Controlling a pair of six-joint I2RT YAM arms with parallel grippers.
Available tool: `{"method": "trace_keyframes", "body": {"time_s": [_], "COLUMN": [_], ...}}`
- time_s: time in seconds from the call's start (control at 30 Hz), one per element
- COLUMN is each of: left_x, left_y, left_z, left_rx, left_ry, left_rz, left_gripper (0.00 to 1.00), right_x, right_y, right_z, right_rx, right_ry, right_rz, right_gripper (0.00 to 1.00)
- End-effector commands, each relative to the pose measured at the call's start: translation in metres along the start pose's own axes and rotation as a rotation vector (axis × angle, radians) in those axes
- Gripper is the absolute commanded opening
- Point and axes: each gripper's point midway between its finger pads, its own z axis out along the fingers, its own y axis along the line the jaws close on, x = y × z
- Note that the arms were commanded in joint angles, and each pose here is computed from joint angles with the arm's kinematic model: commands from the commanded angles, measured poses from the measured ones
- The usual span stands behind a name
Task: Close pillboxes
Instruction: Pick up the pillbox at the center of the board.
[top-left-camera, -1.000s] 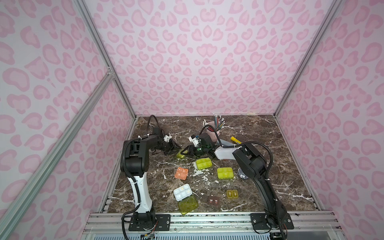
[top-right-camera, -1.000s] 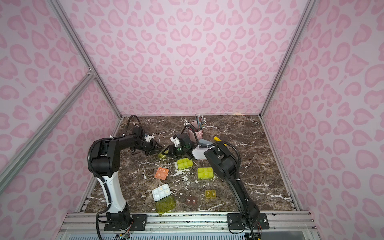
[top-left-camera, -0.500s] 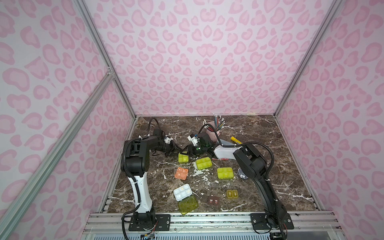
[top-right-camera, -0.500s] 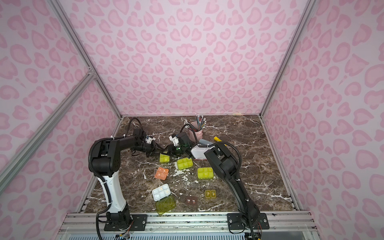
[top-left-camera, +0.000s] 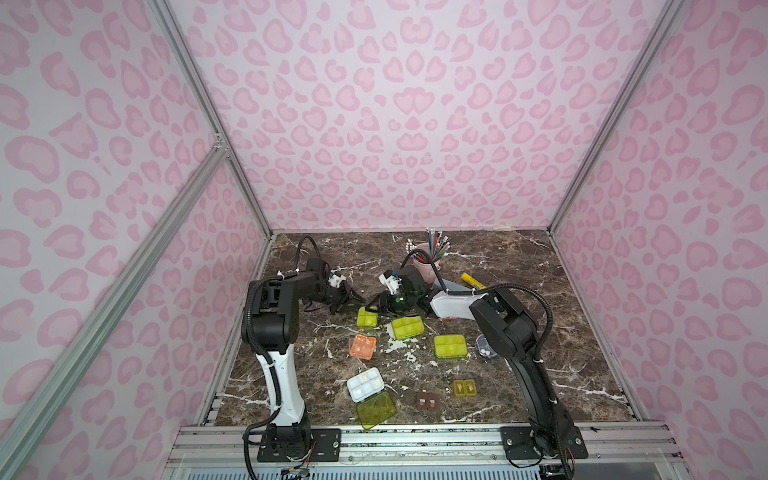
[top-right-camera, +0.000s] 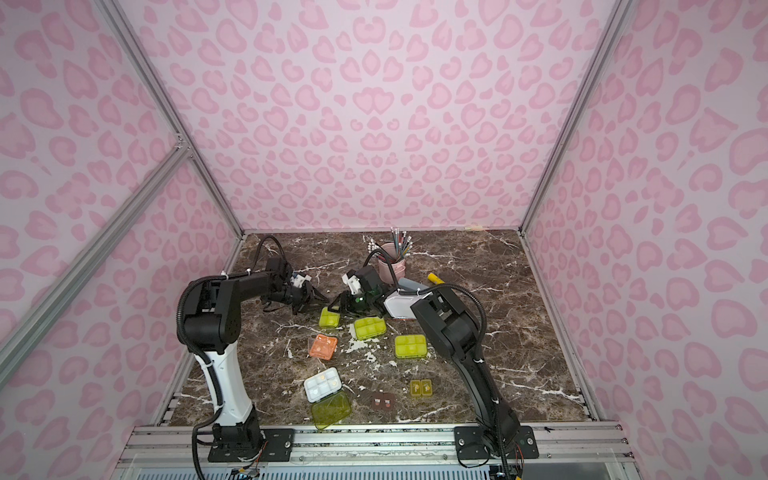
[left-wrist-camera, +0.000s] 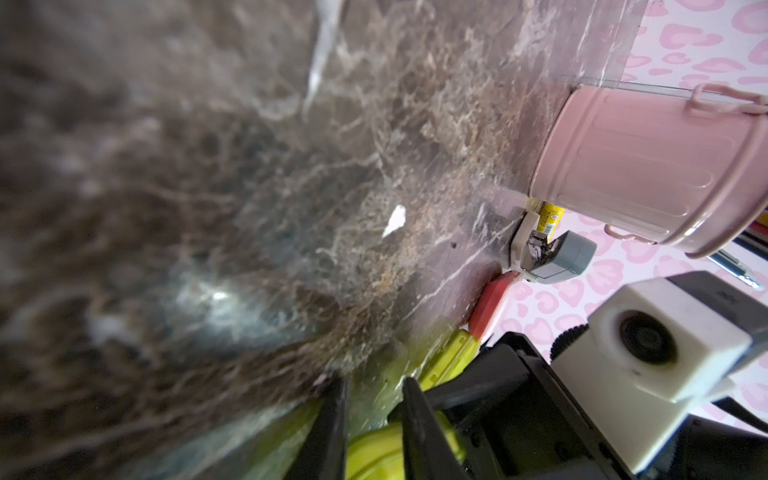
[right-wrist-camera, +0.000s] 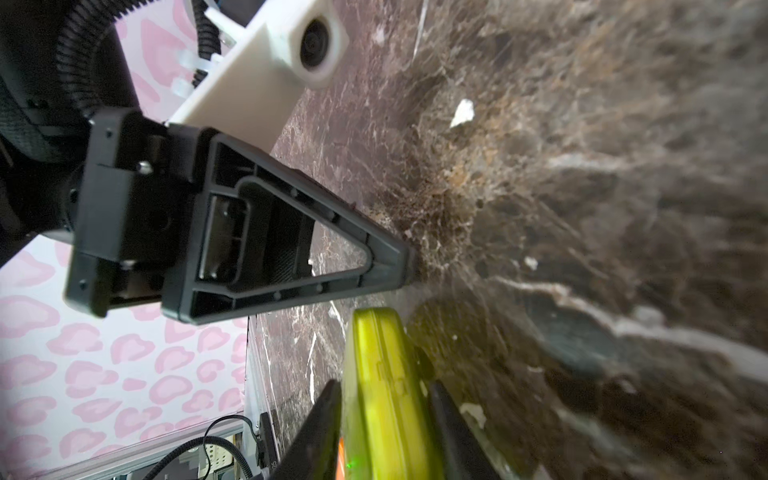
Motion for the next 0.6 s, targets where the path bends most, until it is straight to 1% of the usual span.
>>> {"method": "trace_keyframes", "body": {"time_s": [0.0,0.03,0.1,0.23,0.3,0.37,0.47,0.5,0.57], "left_x": [0.002,0.002,0.002,0.001,-0.001,-0.001,-0.002,-0.002,-0.002], "left_y": [0.001,0.001,0.001,0.000,-0.002,-0.004,-0.010,-0.012,-0.020], "left_z": [-0.002,-0.002,-0.002,-0.005,-0.007,-0.010,-0.017,-0.021,-0.028], "left_rx": [-0.006,-0.006,-0.005,-0.002,0.005,0.015,0.037,0.042,0.055], "left_ry": [0.005,0.005,0.005,-0.002,-0.007,-0.014,-0.031,-0.038,-0.051], "left_rz": [-0.005,-0.006,-0.005,-0.006,-0.006,-0.009,-0.008,-0.005,0.008], "left_gripper": [0.26,0.26,0.26,0.26,0.27,0.28,0.34,0.40,0.45], "right_x": [0.001,0.001,0.001,0.001,-0.003,-0.004,-0.008,-0.010,-0.018], "right_y": [0.002,0.003,0.003,0.000,0.011,0.012,0.015,0.015,0.022], "right_z": [0.001,0.002,0.002,0.001,-0.006,-0.010,-0.019,-0.023,-0.031], "right_rx": [-0.017,-0.020,-0.020,-0.015,-0.027,-0.030,-0.038,-0.040,-0.051], "right_ry": [-0.006,-0.006,-0.007,-0.009,-0.025,-0.034,-0.055,-0.063,-0.091], "right_rz": [-0.014,-0.016,-0.015,-0.012,-0.025,-0.024,-0.022,-0.021,-0.029], "right_gripper": [0.30,0.27,0.25,0.23,0.23,0.23,0.23,0.23,0.23]}}
